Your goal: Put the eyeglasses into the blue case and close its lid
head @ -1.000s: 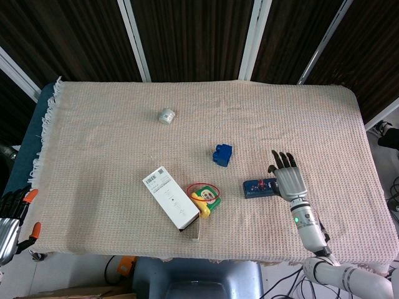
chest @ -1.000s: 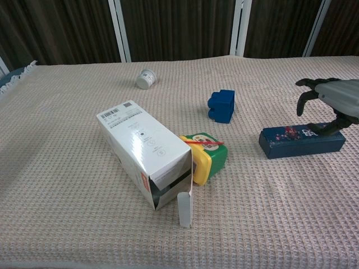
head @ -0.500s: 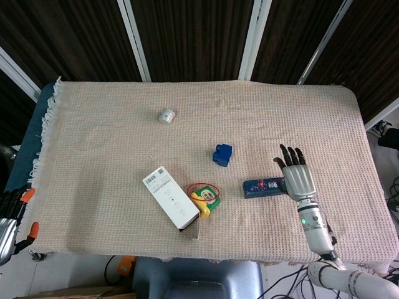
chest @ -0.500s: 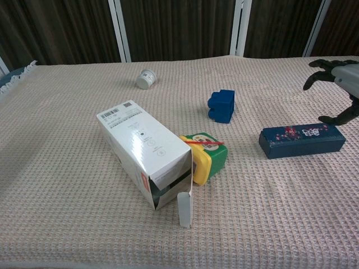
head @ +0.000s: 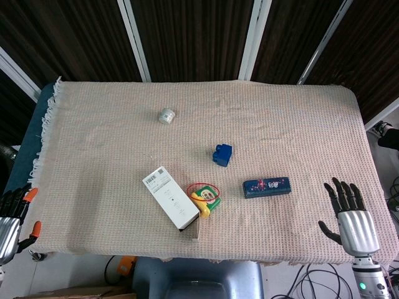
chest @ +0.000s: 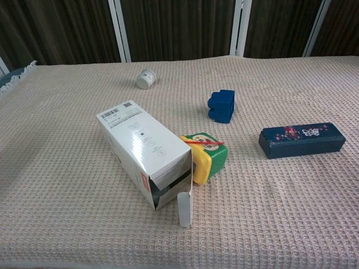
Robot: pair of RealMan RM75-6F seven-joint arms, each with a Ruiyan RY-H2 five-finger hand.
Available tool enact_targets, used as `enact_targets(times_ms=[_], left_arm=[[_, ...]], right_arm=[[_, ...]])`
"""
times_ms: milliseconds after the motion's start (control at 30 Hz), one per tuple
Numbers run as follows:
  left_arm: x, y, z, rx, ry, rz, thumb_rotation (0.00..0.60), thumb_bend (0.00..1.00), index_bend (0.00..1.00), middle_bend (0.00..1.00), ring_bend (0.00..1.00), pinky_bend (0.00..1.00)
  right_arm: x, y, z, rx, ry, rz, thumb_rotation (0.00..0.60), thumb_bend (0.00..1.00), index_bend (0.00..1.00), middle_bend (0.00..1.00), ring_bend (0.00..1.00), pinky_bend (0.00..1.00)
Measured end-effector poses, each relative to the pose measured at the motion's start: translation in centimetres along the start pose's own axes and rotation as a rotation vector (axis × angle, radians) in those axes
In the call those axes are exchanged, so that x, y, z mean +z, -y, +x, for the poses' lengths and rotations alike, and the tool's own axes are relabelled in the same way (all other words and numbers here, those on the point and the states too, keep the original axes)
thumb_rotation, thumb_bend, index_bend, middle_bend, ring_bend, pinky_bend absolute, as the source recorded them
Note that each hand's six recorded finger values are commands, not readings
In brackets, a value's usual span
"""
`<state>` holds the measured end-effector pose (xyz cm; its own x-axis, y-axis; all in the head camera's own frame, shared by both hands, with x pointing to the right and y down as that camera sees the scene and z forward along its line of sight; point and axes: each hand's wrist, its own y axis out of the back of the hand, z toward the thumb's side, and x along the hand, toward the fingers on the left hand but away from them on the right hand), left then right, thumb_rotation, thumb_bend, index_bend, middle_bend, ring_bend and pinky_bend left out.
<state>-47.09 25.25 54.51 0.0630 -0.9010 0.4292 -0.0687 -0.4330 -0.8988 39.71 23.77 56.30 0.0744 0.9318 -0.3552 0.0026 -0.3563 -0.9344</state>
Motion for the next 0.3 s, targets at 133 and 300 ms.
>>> enact_targets(times_ms=[133,300], left_arm=[[0.19,0.26,0.12,-0.01,0.002,0.011,0.6,0.45,0.0,0.0,0.0,0.05],[0.28,0.47,0.19,-0.018,0.005,0.017,0.6,0.45,0.0,0.0,0.0,0.05]], right_arm=[[-0.29,0.07,-0.02,0.003,0.0,-0.012,0.6,0.34,0.12,0.0,0.0,0.0],[-0.35,0.49,-0.15,0.021,-0.001,-0.003,0.6,0.34,0.12,0.0,0.0,0.0]])
